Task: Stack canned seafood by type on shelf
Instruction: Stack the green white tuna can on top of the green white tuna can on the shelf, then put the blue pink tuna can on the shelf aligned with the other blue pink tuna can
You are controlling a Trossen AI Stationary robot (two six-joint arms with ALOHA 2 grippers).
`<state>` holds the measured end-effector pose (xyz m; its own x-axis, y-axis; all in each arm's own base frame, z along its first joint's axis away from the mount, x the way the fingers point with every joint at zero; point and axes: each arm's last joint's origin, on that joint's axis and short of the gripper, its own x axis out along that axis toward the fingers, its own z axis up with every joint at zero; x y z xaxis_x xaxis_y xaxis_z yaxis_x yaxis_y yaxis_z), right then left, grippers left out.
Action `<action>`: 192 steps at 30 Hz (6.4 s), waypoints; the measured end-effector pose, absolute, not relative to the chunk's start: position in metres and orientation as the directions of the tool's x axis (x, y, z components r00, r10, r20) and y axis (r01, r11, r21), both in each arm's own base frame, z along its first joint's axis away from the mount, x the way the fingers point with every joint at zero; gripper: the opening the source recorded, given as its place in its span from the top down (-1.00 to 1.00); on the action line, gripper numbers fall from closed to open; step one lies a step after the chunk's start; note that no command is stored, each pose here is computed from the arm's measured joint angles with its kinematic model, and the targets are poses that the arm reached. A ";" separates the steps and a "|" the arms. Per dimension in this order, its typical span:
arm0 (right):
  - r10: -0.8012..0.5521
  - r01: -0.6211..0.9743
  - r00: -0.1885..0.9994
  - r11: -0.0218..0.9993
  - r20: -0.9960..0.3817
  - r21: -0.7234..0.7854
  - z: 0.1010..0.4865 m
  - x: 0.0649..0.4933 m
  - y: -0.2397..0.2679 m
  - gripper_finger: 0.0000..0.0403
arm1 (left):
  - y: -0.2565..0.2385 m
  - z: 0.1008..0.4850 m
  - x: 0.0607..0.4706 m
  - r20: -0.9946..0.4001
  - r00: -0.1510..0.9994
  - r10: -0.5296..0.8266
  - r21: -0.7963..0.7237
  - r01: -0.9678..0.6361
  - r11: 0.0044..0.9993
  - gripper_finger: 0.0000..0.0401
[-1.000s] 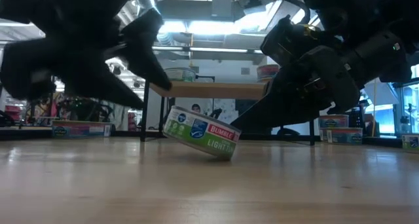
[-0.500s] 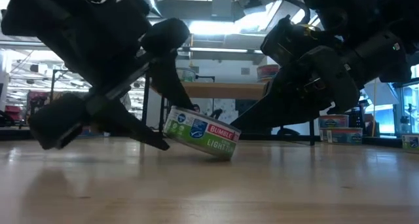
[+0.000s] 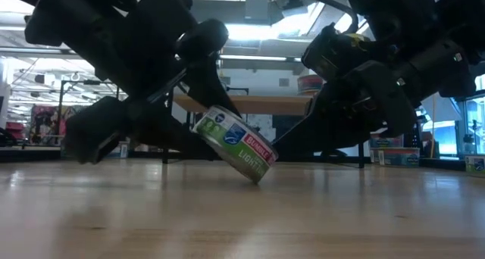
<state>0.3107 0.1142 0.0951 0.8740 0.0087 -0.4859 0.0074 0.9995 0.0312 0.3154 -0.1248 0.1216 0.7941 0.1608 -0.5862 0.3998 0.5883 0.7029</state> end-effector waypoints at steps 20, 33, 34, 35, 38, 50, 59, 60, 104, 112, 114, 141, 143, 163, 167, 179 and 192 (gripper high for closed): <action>-0.015 0.014 0.858 1.000 -0.514 -0.006 0.105 0.306 0.112 0.93 | -0.134 0.144 0.304 -0.522 0.821 0.230 0.669 0.226 0.708 0.28; -0.059 0.097 0.834 0.995 -0.549 0.040 0.118 0.299 0.108 0.93 | -0.120 0.222 0.268 -0.362 0.835 0.414 0.644 -0.097 0.759 0.27; -0.059 0.098 0.833 0.994 -0.549 0.042 0.118 0.299 0.108 0.93 | -0.117 0.227 0.266 -0.346 0.835 0.428 0.648 -0.118 0.753 0.26; -0.059 0.099 0.834 0.994 -0.548 0.043 0.118 0.299 0.108 0.93 | -0.114 0.232 0.265 -0.334 0.832 0.443 0.655 -0.133 0.744 0.26; -0.057 0.098 0.842 0.994 -0.536 0.050 0.118 0.301 0.109 0.93 | -0.101 0.243 0.263 -0.302 0.816 0.493 0.677 -0.181 0.714 0.29; -0.097 0.133 0.851 0.990 -0.516 0.034 0.110 0.304 0.109 0.93 | -0.040 0.275 0.273 -0.225 0.596 0.771 0.812 -0.323 0.487 0.29; -0.101 0.133 0.837 0.991 -0.537 0.021 0.102 0.304 0.109 0.93 | -0.004 0.328 0.274 -0.264 0.457 0.849 0.792 -0.400 0.461 0.30; -0.101 0.133 0.837 0.991 -0.538 0.021 0.101 0.304 0.109 0.93 | 0.000 0.330 0.273 -0.275 0.449 0.850 0.786 -0.404 0.468 0.28; -0.124 0.148 0.833 0.989 -0.539 0.001 0.101 0.304 0.108 0.93 | 0.056 0.278 0.302 -0.510 0.332 0.793 0.764 -0.250 0.596 0.16; -0.124 0.148 0.833 0.989 -0.539 0.002 0.101 0.304 0.108 0.93 | 0.060 0.276 0.301 -0.551 0.342 0.761 0.720 -0.267 0.641 -0.22; -0.124 0.148 0.833 0.989 -0.539 0.001 0.101 0.304 0.108 0.93 | 0.061 0.276 0.301 -0.549 0.340 0.763 0.713 -0.285 0.640 -0.28; -0.123 0.147 0.832 0.989 -0.541 0.001 0.101 0.304 0.108 0.93 | 0.064 0.301 0.297 -0.621 0.329 0.712 0.598 -0.389 0.701 -0.33; -0.122 0.146 0.832 0.989 -0.541 0.002 0.101 0.304 0.108 0.93 | 0.064 0.301 0.297 -0.620 0.330 0.712 0.599 -0.388 0.701 -0.33; -0.121 0.142 0.833 0.990 -0.540 -0.003 0.101 0.304 0.108 0.93 | -0.040 0.333 0.279 -0.740 0.414 0.530 0.483 -0.221 0.847 -0.33; -0.120 0.142 0.834 0.990 -0.539 -0.002 0.101 0.304 0.108 0.93 | -0.063 0.326 0.269 -0.862 0.383 0.330 0.298 -0.143 0.944 -0.33; -0.120 0.141 0.835 0.990 -0.537 -0.001 0.101 0.304 0.108 0.93 | -0.131 0.280 0.232 -0.975 0.210 0.070 0.028 -0.195 0.980 -0.31; -0.118 0.144 0.838 0.990 -0.532 0.008 0.102 0.304 0.108 0.93 | -0.175 0.229 0.177 -0.996 -0.060 -0.064 -0.038 -0.362 0.931 0.05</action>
